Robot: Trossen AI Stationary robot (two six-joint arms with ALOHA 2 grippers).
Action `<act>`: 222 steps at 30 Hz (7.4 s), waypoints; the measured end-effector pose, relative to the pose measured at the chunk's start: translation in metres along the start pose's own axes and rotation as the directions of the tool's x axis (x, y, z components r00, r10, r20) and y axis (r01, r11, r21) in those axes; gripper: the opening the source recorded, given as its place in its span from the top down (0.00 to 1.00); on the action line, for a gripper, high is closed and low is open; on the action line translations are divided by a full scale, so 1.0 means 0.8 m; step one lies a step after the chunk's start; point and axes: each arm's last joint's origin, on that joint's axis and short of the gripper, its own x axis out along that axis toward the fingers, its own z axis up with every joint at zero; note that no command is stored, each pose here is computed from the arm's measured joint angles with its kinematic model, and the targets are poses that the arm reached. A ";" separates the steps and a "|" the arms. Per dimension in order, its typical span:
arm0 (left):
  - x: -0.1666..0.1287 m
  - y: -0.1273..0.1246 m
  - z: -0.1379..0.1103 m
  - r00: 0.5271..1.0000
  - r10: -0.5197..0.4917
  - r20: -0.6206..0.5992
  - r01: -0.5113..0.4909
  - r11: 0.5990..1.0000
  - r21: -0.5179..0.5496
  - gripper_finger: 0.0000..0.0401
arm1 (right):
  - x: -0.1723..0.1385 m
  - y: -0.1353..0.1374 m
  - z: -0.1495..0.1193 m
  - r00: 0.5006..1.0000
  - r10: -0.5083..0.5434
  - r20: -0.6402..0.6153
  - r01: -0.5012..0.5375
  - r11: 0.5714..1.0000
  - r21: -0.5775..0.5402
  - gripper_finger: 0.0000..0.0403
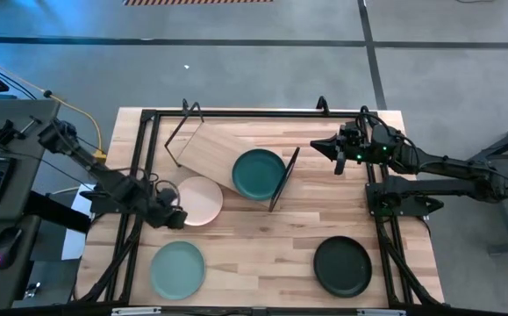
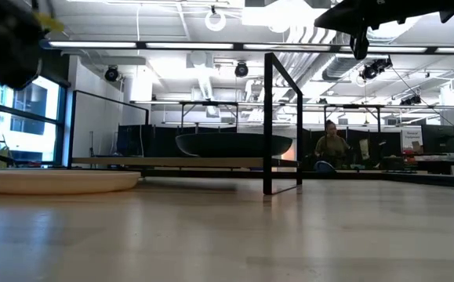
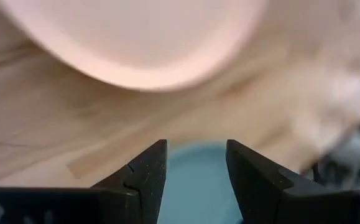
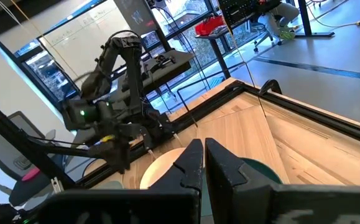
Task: Place and stack plates onto a shelf
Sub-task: Put the pink plate on the shelf, then adjust the dark green plate on the shelf
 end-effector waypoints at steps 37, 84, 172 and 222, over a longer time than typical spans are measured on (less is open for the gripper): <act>0.055 0.047 0.001 0.956 0.243 0.165 -0.179 0.927 -0.329 0.95 | 0.000 0.000 0.000 1.000 -0.001 -0.002 0.001 1.000 -0.008 1.00; 0.007 -0.026 0.125 0.629 0.329 0.704 0.051 0.886 -0.460 1.00 | 0.000 -0.005 -0.003 0.996 -0.085 -0.004 0.085 0.995 -0.052 1.00; -0.108 -0.117 0.085 0.470 -0.763 0.444 0.294 0.609 0.736 1.00 | 0.084 -0.019 -0.210 0.872 -0.284 -0.399 0.282 0.957 -0.063 1.00; -0.108 -0.117 0.086 0.462 -0.751 0.472 0.268 0.626 0.733 1.00 | 0.104 -0.032 -0.207 0.910 -0.289 -0.296 0.293 0.956 -0.031 1.00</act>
